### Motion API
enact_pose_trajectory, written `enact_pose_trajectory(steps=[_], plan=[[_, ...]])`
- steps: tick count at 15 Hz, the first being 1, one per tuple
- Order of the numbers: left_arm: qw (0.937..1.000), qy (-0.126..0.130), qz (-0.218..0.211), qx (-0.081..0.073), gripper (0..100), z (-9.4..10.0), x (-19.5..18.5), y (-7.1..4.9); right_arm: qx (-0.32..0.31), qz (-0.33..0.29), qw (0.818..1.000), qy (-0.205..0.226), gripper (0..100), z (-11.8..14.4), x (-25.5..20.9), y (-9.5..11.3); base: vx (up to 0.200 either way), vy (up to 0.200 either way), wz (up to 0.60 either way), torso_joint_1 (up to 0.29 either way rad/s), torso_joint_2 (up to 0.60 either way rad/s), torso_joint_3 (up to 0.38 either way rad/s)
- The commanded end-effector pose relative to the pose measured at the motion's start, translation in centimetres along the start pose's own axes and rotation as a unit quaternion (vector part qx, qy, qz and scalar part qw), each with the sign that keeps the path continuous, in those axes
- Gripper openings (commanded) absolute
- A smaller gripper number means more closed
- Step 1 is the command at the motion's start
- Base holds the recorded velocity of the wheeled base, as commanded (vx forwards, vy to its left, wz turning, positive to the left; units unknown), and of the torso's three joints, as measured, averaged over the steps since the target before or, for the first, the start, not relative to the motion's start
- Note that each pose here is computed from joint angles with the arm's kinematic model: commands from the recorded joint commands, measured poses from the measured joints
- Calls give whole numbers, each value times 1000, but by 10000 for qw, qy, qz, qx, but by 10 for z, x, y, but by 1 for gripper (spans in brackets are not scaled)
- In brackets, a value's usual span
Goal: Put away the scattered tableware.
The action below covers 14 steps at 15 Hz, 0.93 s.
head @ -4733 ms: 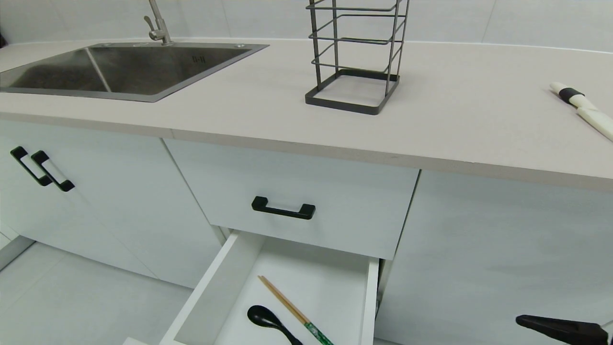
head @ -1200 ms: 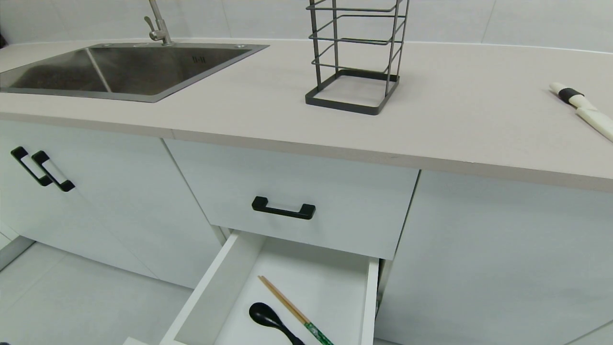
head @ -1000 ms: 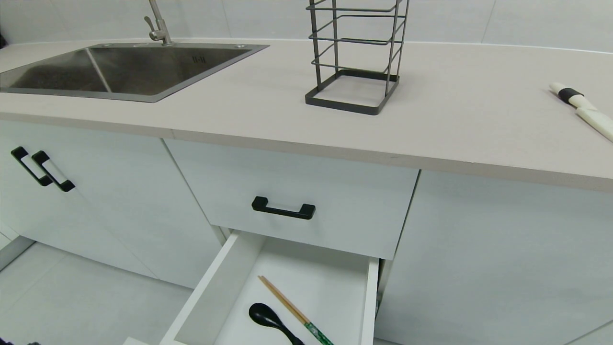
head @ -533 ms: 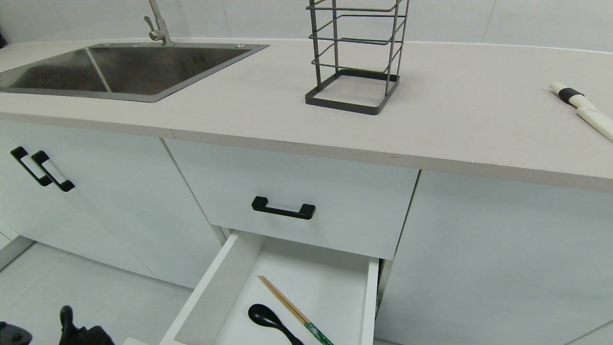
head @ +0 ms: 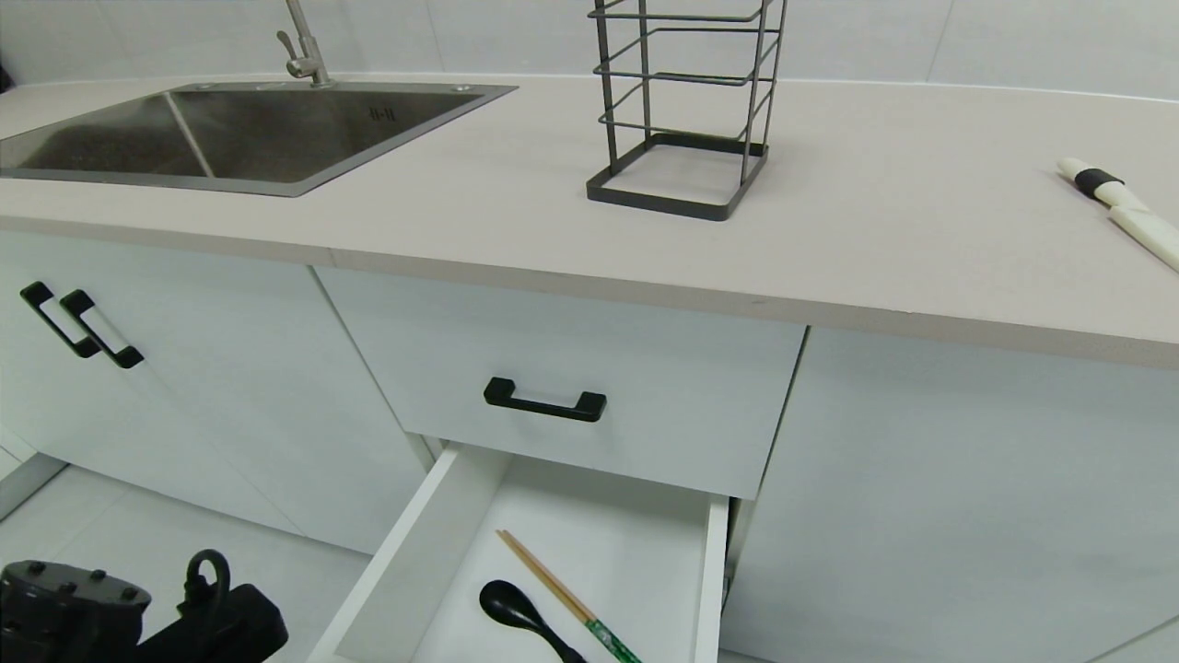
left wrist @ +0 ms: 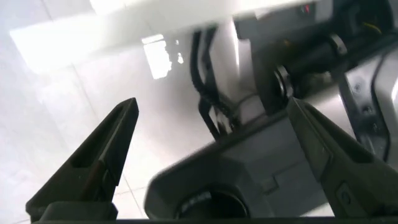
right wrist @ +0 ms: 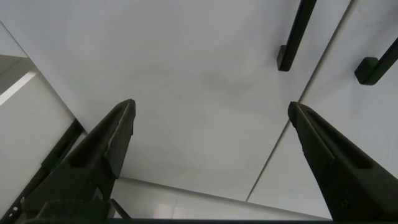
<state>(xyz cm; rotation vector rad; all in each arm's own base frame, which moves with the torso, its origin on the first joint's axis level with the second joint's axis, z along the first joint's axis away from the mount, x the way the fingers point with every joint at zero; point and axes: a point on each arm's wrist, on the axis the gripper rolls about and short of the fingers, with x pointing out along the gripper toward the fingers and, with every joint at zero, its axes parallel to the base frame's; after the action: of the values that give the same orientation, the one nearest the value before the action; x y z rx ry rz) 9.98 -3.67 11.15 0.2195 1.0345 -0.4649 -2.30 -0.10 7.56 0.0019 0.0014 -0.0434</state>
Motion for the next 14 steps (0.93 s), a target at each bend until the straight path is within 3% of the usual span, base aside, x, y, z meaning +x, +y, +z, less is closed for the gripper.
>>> enact_pose_trajectory(steps=[1, 9, 12, 14], plan=[[9998, 187, -63, 52, 100, 2, 6, -1, -2, 2, 10000, 8, 100, 0, 0, 0, 0, 0, 0, 0, 0, 0], [9999, -120, -14, 76, 100, 18, 15, 1, -2, 2, 10000, 8, 100, 0, 0, 0, 0, 0, 0, 0, 0, 0], [9999, -128, -21, 70, 100, 18, 15, 1, -2, 2, 10000, 8, 100, 0, 0, 0, 0, 0, 0, 0, 0, 0], [9995, -310, -2, 82, 100, 21, 16, 2, -2, 2, 10000, 8, 100, 0, 0, 0, 0, 0, 0, 0, 0, 0]])
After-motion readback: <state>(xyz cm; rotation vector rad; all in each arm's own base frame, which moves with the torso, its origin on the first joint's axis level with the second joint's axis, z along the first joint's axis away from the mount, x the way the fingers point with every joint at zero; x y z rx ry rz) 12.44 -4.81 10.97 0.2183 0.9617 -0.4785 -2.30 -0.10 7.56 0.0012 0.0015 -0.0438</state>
